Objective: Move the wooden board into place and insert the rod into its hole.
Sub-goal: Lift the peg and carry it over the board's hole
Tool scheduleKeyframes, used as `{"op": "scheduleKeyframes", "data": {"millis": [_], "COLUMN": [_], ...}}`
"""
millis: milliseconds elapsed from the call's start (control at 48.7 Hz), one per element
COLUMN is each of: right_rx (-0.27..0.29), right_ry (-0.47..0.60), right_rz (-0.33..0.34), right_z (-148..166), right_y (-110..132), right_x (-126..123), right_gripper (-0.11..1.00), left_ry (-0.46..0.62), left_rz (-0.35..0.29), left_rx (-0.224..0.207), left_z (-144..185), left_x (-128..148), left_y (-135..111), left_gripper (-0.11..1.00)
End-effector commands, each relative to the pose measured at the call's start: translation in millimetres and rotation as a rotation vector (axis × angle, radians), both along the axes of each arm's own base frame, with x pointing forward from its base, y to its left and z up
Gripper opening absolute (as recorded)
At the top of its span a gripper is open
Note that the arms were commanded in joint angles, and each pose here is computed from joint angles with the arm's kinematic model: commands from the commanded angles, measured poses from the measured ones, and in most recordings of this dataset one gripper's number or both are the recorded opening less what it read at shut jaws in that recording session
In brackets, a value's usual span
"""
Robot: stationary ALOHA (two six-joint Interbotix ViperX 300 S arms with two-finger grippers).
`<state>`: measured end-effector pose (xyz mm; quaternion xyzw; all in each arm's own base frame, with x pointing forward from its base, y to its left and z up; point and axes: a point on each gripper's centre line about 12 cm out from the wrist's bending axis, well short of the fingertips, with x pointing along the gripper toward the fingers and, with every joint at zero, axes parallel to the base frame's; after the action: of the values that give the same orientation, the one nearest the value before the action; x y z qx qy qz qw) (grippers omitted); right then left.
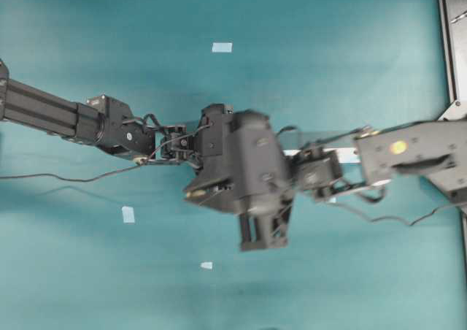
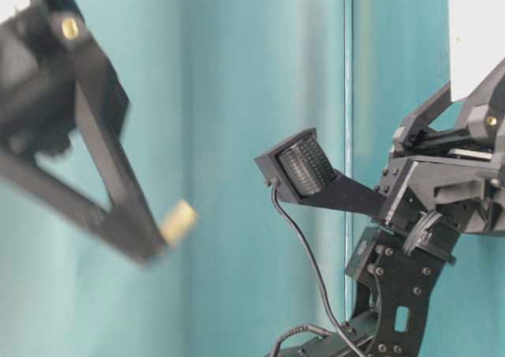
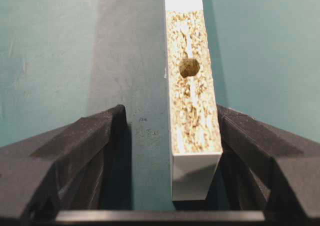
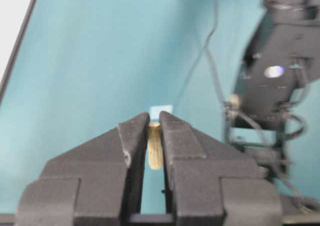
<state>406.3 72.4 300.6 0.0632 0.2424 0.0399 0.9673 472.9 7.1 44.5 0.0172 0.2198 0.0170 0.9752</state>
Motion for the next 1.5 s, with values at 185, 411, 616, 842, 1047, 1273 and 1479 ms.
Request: {"op": "scheduleKeyframes", "data": {"millis": [185,411,616,842,1047,1273,1479], "right_rx": [-0.046,-0.037,-0.014,0.017,0.051,0.077,0.100], "right_ry": [-0.128,-0.168,-0.256,-0.363,-0.440,-0.444,-0.428], "right_rz": [-0.007,-0.024,-0.041,-0.059,-0.050,-0.017,-0.013], "right_z": [17,4,-11,-35,-56,-82,-106], "right_y": [-28,-44,-60,-78,-85,-83,-83], "right_x": [-50,-82,-107,-123,-124,-112,-102], "right_gripper": [0.09,0.09,0.09,0.09,0.09,0.09,0.09], "left_ry": [-0.018,-0.025,-0.018,-0.011,0.007,0.005,0.014], "left_rz": [0.022,0.022,0.020,0.016,0.016,0.015,0.015], "left_rx": [0.010,0.010,0.012,0.013,0.012,0.011,0.008], "left_z": [11,15,13,12,9,10,11], "left_x": [2,4,2,1,0,1,1], "left_y": [12,12,12,10,10,10,9], "left_gripper": [0.74,0.72,0.50,0.39,0.37,0.37,0.37]}}
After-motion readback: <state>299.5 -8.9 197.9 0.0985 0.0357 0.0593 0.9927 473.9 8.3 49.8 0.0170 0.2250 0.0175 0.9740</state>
